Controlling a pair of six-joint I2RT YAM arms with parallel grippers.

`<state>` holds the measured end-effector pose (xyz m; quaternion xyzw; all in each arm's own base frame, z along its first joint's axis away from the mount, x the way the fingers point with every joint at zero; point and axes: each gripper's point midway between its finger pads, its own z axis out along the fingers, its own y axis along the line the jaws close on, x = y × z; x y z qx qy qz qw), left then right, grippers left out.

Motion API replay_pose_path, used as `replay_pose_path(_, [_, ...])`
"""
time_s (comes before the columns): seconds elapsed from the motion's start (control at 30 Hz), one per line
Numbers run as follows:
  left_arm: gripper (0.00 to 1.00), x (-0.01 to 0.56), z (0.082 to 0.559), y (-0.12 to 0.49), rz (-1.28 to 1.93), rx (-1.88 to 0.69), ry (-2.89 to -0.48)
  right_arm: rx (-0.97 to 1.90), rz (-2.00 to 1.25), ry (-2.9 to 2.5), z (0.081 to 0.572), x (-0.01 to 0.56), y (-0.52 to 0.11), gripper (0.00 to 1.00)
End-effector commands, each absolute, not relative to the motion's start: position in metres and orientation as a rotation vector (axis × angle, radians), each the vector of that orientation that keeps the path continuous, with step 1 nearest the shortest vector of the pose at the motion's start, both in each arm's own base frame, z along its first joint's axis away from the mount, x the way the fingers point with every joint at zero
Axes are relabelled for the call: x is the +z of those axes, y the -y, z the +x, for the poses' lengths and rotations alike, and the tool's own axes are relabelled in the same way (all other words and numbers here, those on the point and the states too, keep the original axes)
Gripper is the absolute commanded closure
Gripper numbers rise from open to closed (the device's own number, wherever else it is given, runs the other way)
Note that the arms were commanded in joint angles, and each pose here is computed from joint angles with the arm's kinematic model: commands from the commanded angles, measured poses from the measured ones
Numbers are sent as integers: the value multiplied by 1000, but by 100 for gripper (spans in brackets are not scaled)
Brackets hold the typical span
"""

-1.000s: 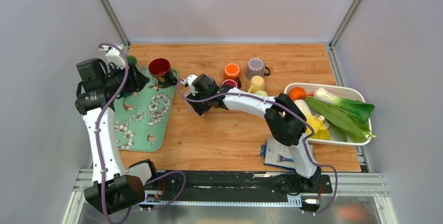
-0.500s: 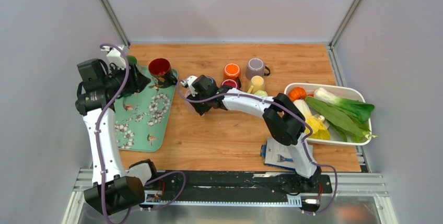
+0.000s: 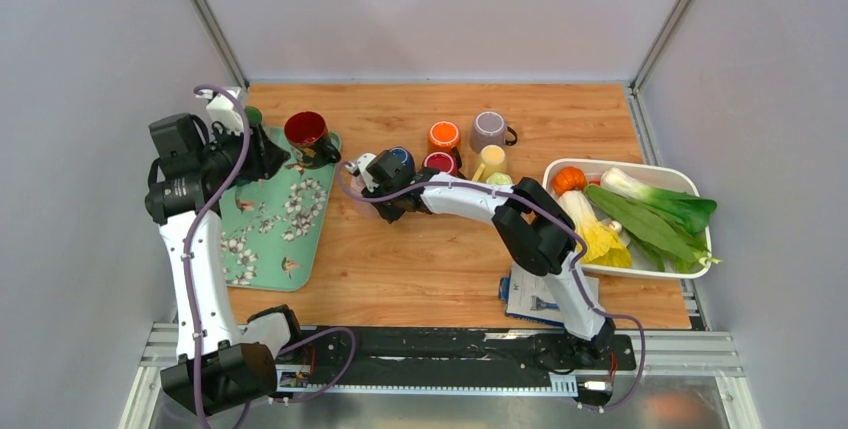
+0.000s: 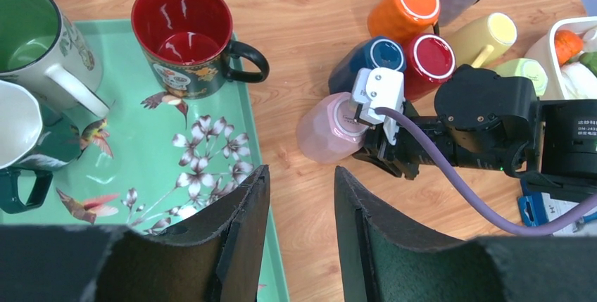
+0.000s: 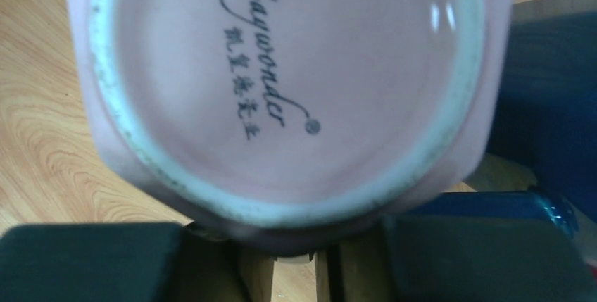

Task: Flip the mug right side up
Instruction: Turn over the cup at the center of the board.

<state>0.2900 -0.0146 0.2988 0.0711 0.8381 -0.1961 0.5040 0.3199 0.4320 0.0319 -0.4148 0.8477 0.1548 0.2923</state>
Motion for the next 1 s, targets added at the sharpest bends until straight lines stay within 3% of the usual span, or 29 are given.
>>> replay_pose_path(0.0, [53, 312, 286, 20, 238, -459, -1976, 451, -1083, -2135, 333, 73, -450, 80])
replay_pose_path(0.23, [51, 323, 293, 33, 388, -373, -1933, 685, -1078, -2058, 320, 134, -457, 100])
replay_pose_path(0.6, [47, 363, 280, 70, 738, -242, -1574, 1202, -1324, -1688, 258, 252, -448, 100])
replay_pose_path(0.77, [37, 386, 265, 81, 885, -102, -1321, 1371, -1276, -1657, 261, 281, -419, 100])
replay_pose_path(0.97, [36, 367, 239, 86, 1082, 38, -1200, 1634, -1194, -1618, 262, 308, -393, 100])
